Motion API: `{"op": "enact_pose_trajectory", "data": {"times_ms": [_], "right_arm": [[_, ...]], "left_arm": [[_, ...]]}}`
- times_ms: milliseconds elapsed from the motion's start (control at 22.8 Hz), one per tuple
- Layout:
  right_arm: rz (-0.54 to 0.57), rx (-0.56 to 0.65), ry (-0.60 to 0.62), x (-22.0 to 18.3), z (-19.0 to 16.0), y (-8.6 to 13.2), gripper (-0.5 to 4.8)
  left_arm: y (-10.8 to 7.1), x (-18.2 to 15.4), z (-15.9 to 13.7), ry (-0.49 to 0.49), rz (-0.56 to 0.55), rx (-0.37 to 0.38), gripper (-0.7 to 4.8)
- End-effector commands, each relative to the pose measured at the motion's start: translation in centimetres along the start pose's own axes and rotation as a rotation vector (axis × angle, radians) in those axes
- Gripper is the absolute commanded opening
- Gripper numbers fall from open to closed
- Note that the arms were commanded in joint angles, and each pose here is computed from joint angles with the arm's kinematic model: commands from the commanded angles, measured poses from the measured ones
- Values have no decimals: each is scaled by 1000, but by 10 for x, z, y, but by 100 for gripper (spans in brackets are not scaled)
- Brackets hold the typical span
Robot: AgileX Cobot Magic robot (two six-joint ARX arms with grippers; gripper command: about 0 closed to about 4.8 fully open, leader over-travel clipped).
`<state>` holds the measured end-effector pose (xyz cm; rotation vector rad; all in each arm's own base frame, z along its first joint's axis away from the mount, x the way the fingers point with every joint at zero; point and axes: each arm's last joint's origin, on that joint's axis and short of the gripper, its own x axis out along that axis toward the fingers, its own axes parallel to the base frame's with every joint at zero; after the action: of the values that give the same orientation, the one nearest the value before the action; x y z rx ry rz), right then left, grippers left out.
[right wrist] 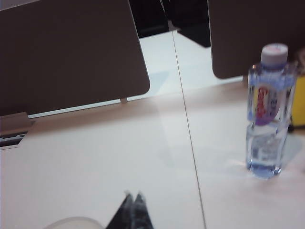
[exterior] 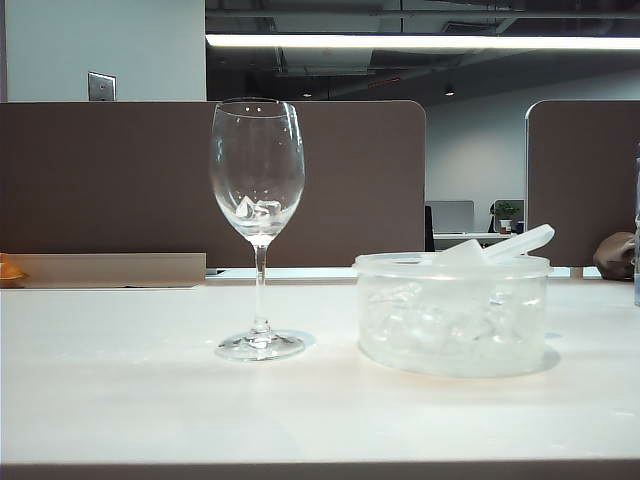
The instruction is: Pick up an ice shovel filled with ice cubes and pour the ice from the shovel into the glass.
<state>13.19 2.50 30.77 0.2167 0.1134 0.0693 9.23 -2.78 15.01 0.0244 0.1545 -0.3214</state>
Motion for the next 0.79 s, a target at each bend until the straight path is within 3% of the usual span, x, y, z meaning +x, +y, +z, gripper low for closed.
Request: {"op": "enact_pose_trajectory", "data": {"times_ms": [44, 175, 570, 702, 790], "right_arm": [[1, -108, -1, -13, 1, -2, -1], [6, -197, 0, -27, -1, -4, -1], [11, -190, -40, -74, -9, -12, -1], [19, -170, -87, -98, -23, -19, -1], [16, -169, -48, -103, -34, -22, -1]], "left_arm": [[7, -1, 1, -9, 65, -13, 29], [12, -1, 1, -9, 125, -22, 29], [20, -3, 1, -10, 203, -34, 29], [20, -3, 1, -9, 202, -34, 29], [20, -3, 1, -9, 202, -34, 29]]}}
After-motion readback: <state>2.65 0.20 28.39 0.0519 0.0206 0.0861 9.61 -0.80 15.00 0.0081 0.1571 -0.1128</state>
